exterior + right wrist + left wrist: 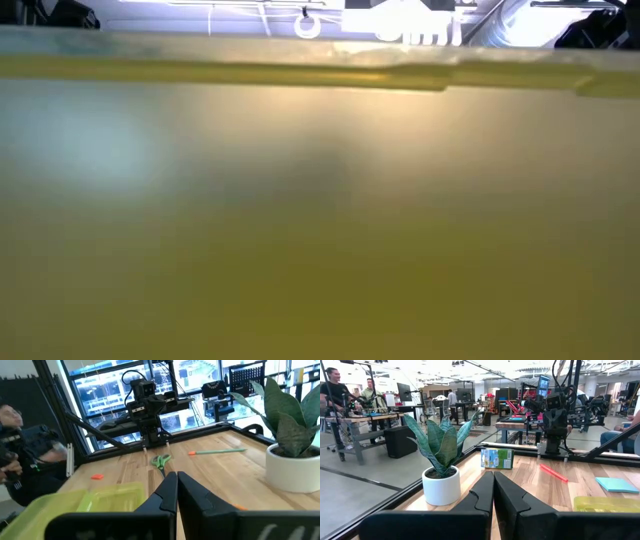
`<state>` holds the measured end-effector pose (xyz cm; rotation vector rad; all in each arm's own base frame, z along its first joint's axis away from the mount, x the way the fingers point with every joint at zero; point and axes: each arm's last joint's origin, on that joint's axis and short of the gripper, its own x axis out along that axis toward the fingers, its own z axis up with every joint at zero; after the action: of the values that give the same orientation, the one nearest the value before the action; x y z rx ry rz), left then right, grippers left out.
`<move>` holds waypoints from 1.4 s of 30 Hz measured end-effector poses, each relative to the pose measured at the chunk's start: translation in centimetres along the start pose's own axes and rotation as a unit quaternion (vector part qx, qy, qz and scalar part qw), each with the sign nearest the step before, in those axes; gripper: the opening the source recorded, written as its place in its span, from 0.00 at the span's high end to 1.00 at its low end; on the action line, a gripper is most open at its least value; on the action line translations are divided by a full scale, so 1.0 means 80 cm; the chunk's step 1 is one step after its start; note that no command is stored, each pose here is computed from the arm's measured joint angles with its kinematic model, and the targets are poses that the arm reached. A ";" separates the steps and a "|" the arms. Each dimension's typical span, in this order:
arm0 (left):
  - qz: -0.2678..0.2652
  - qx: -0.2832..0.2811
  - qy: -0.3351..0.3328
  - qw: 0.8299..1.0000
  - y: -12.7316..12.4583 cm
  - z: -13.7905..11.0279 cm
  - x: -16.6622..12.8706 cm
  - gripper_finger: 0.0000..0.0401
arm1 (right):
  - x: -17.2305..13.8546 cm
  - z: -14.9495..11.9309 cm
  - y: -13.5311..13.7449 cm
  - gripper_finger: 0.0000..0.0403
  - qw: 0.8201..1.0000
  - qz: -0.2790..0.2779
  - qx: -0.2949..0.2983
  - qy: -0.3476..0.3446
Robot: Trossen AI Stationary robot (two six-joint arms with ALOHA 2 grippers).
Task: Pack school essentials
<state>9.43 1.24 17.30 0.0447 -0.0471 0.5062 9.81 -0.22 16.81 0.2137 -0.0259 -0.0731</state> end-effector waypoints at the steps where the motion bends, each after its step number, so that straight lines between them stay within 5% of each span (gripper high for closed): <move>1: 0.000 0.000 0.000 1.000 0.000 0.000 0.000 1.00 | 0.000 0.000 0.000 1.00 1.000 0.000 0.007 0.000; 16: 0.000 -0.017 0.000 1.000 0.000 0.000 0.000 1.00 | 0.000 0.004 0.001 1.00 0.998 0.003 -0.055 -0.016; 22: 0.000 -0.017 0.000 1.000 0.000 0.000 0.000 1.00 | -0.008 0.038 0.005 1.00 0.996 -0.026 -0.081 -0.036; 35: 0.000 -0.017 0.000 1.000 0.000 0.000 0.000 1.00 | -0.012 0.109 0.015 0.98 0.980 -0.120 -0.107 0.118; 42: 0.000 -0.017 0.000 1.000 0.000 0.000 0.000 1.00 | 0.010 0.130 0.020 0.76 0.953 -0.151 -0.131 0.228</move>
<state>9.43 1.24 17.30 0.0110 -0.0560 0.5050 10.35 -0.92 27.29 -0.0375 0.4765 -0.3292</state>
